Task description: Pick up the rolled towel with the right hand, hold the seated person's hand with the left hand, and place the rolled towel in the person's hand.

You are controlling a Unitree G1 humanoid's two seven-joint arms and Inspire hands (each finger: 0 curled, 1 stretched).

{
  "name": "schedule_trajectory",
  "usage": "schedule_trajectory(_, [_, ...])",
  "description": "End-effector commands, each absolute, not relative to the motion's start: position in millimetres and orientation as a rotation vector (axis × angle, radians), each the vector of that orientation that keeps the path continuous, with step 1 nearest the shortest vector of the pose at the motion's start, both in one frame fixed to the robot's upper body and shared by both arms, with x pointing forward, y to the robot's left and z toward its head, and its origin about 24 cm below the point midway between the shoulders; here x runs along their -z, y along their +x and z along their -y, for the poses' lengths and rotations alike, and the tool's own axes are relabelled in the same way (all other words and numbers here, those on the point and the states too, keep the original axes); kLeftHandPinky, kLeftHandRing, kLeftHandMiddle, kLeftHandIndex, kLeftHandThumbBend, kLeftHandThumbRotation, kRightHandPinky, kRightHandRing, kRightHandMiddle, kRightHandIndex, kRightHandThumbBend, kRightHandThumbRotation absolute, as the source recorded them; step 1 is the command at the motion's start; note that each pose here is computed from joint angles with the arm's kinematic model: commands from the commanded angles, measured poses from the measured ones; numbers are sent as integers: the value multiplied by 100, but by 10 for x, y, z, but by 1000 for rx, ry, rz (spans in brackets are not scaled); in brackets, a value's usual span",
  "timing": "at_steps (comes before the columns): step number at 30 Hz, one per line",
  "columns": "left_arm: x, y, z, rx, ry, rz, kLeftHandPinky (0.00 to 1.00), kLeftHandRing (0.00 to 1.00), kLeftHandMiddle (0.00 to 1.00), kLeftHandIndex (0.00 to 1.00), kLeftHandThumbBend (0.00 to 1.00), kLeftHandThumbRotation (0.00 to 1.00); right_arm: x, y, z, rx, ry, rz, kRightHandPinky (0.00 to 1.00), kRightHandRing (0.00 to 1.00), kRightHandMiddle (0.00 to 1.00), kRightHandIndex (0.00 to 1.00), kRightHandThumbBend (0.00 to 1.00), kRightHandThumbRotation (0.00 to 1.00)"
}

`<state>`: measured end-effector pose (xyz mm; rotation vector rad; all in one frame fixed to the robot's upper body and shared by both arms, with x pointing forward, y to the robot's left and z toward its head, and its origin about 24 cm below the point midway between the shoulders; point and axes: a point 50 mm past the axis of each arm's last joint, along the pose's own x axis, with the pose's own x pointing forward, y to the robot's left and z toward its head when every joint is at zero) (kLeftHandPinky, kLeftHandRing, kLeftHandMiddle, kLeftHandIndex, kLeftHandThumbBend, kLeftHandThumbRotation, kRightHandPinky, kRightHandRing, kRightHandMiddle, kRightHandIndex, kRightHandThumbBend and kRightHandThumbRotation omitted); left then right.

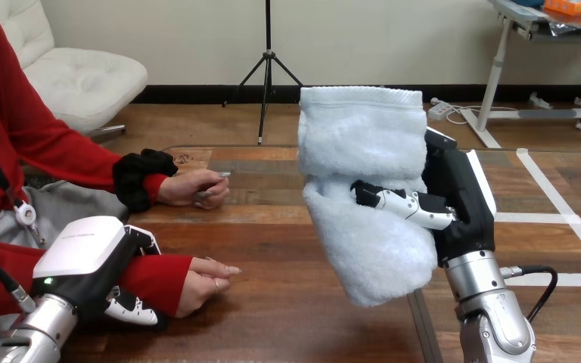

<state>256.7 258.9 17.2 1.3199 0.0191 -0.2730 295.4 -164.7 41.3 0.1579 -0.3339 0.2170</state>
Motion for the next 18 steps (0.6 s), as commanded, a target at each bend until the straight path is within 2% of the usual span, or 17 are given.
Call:
schedule_trajectory(1, [-272,2615,-2558,251,1327,34,39,41,45,46,91,0,-654,3051,1590,-235,151,436,33,36,42,42,75,0])
schedule_trajectory(18, [-342,2601,-2536,237,1302,56,37,40,43,44,91,0,-648,3060,1566,-241,143,441,32,36,42,42,75,0])
